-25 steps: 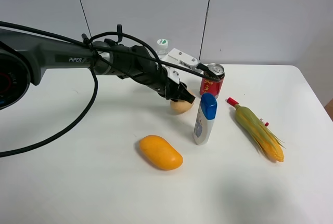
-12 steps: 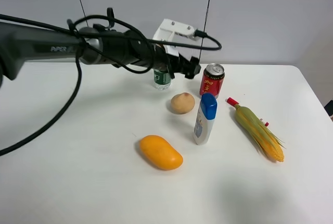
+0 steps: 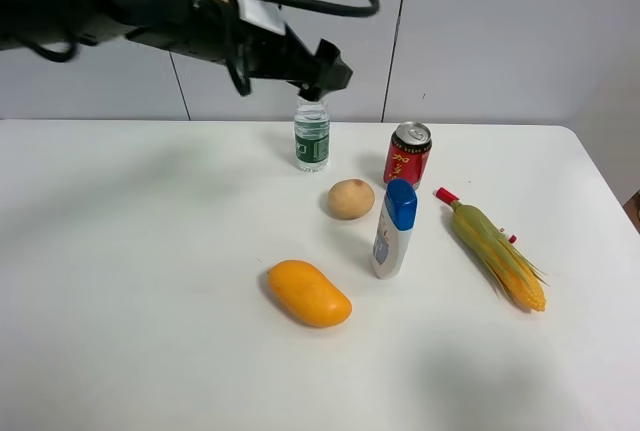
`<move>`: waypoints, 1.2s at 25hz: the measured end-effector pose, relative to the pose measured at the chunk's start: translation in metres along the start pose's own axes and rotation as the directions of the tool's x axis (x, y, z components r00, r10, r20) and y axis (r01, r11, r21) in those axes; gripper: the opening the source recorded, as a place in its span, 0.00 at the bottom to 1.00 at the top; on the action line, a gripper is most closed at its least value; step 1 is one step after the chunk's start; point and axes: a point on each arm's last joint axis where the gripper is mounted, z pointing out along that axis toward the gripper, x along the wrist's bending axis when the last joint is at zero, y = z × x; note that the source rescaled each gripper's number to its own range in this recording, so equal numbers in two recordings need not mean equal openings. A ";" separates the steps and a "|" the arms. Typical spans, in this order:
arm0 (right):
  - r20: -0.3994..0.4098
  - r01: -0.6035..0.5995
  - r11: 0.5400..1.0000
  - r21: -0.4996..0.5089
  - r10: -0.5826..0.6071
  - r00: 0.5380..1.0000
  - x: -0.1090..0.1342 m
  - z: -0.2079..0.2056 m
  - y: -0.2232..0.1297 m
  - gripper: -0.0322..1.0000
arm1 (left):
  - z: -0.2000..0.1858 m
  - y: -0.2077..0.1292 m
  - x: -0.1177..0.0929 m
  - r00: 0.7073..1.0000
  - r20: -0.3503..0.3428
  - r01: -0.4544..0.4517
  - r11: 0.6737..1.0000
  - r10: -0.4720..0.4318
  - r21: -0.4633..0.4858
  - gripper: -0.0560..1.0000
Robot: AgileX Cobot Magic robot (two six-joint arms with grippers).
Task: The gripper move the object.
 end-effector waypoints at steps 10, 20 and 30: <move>0.000 0.000 1.000 0.000 0.000 1.000 0.000 0.000 0.000 1.00 | -0.183 -0.051 0.038 0.960 -0.272 0.061 0.997 -0.069 -0.037 1.00; 0.000 0.000 1.000 0.000 0.000 1.000 0.000 0.000 0.000 1.00 | -0.310 -0.130 -0.014 0.814 -0.534 0.194 0.973 -0.230 -0.123 1.00; 0.000 0.000 1.000 0.000 0.000 1.000 0.000 0.000 0.000 1.00 | -0.313 -0.193 -0.055 0.818 -0.507 0.266 0.960 -0.270 -0.083 1.00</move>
